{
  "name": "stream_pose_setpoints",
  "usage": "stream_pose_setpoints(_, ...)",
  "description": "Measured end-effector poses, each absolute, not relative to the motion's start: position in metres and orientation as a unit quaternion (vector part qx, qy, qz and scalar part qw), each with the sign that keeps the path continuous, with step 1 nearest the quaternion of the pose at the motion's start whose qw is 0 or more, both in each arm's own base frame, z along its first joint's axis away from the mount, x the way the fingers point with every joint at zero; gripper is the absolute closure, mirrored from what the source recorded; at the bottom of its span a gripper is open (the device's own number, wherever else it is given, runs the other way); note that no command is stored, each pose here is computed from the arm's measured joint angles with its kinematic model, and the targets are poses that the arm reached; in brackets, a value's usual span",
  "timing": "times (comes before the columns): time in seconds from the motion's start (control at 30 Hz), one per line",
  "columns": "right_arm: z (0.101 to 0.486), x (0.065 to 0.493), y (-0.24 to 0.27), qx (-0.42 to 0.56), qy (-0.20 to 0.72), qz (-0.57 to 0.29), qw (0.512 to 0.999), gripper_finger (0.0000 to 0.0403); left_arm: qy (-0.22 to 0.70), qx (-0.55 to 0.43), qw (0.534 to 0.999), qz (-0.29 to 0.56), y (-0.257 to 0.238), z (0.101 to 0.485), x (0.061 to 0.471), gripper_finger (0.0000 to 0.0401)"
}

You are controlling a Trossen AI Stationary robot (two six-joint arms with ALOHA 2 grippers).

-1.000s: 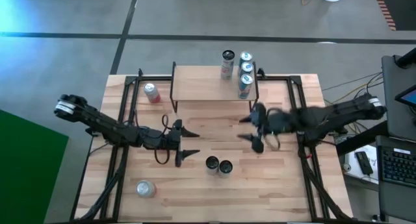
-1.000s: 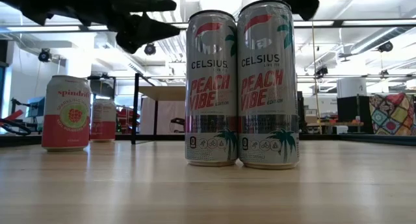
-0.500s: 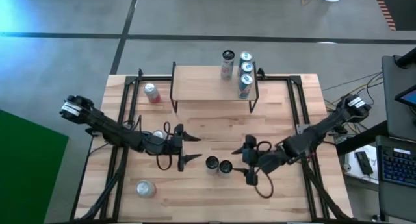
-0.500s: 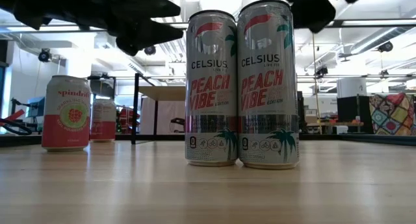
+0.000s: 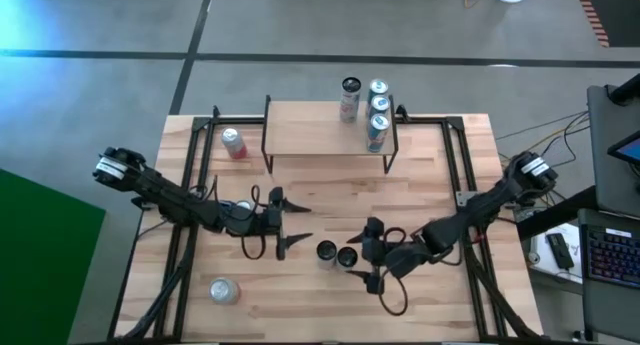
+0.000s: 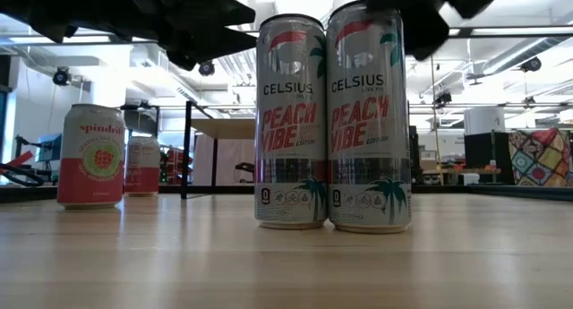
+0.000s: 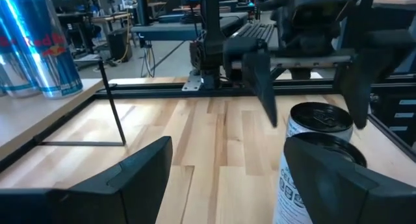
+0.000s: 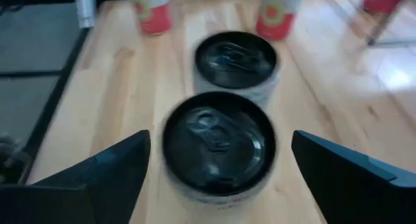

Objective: Place canned beverage on shelf
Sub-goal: Put the right white pink soda can on the shelf aligned with the other white pink soda can

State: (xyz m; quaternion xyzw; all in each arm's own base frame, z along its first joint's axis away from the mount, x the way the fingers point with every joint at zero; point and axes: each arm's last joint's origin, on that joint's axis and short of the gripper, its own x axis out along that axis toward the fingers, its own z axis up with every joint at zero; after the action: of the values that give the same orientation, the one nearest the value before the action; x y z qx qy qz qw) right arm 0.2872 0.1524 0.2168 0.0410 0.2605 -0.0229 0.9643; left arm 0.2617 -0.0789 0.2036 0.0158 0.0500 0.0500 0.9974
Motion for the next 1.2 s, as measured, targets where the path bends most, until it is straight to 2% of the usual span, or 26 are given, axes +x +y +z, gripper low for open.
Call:
stream_pose_setpoints(0.2, 0.201, 0.293, 0.152, 0.061, 0.255, -0.098, 0.960, 0.0037, 0.049, 0.006, 0.997, 0.051, -0.079, 0.204, 0.262, 0.0117)
stream_pose_setpoints(0.37, 0.196, 0.295, 0.152, 0.071, 0.253, -0.117, 0.958, 0.0046, 0.050, -0.001, 0.997, 0.051, -0.079, 0.203, 0.262, 0.0117)
stream_pose_setpoints(0.7, 0.210, 0.286, 0.151, 0.053, 0.266, -0.066, 0.960, 0.0156, 0.052, -0.003, 0.997, 0.052, -0.079, 0.203, 0.262, 0.0117)
stream_pose_setpoints(0.97, 0.265, 0.264, 0.134, 0.011, 0.209, -0.019, 0.978, 0.0159, 0.046, 0.027, 0.998, 0.046, -0.079, 0.204, 0.262, 0.0117)
stream_pose_setpoints(1.2, 0.329, 0.235, 0.080, 0.000, 0.123, 0.005, 0.992, 0.0156, 0.027, 0.064, 0.997, 0.046, -0.080, 0.217, 0.268, 0.0117)
